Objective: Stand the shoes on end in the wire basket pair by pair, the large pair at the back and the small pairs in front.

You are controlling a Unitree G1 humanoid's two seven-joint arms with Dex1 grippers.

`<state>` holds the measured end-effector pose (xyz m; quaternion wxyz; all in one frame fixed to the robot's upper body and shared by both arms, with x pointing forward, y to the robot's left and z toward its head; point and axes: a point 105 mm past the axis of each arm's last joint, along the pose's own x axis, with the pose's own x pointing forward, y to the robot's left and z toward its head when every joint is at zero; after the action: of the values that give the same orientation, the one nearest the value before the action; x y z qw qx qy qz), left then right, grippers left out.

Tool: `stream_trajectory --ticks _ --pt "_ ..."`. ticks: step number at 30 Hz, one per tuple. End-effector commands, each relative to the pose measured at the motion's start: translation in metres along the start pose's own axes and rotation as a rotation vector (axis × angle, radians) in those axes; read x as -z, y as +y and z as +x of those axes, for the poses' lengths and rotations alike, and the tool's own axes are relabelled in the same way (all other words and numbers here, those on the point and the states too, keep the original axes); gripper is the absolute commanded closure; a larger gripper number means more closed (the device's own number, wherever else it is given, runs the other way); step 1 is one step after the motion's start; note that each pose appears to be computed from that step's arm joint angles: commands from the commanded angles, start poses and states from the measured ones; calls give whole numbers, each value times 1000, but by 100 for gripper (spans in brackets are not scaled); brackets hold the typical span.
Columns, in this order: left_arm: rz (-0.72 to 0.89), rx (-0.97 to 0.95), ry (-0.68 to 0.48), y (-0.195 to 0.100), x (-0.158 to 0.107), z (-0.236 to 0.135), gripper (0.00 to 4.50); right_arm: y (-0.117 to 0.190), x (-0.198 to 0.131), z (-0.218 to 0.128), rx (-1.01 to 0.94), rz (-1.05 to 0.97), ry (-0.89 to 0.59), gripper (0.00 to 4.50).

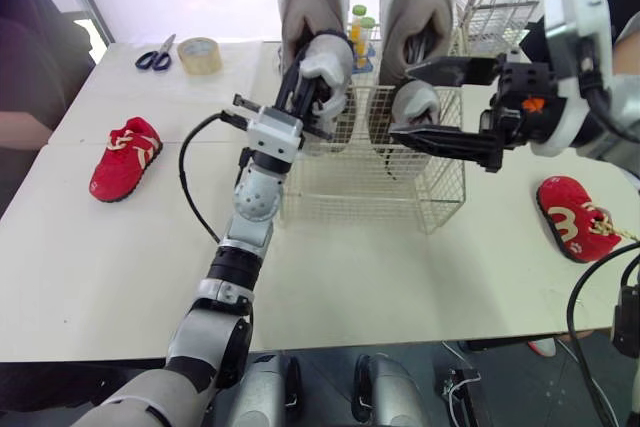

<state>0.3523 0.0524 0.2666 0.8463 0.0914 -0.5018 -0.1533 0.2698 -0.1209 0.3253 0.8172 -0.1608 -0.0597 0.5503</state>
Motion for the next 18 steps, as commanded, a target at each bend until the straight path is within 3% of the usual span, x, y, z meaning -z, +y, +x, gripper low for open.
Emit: stream_trajectory --ticks 1,3,10,18 --pt "-8 16 111 -14 22 -21 412 1 -11 -5 17 -47 -18 0" --pt "-3 18 144 -16 28 -30 351 1 -11 -4 16 -46 -18 0" --pt "-30 7 223 -18 41 -47 4 1 -12 -3 10 -46 -19 0" --pt "-110 -14 209 -5 31 -42 4 1 -11 -1 5 -42 -21 0"
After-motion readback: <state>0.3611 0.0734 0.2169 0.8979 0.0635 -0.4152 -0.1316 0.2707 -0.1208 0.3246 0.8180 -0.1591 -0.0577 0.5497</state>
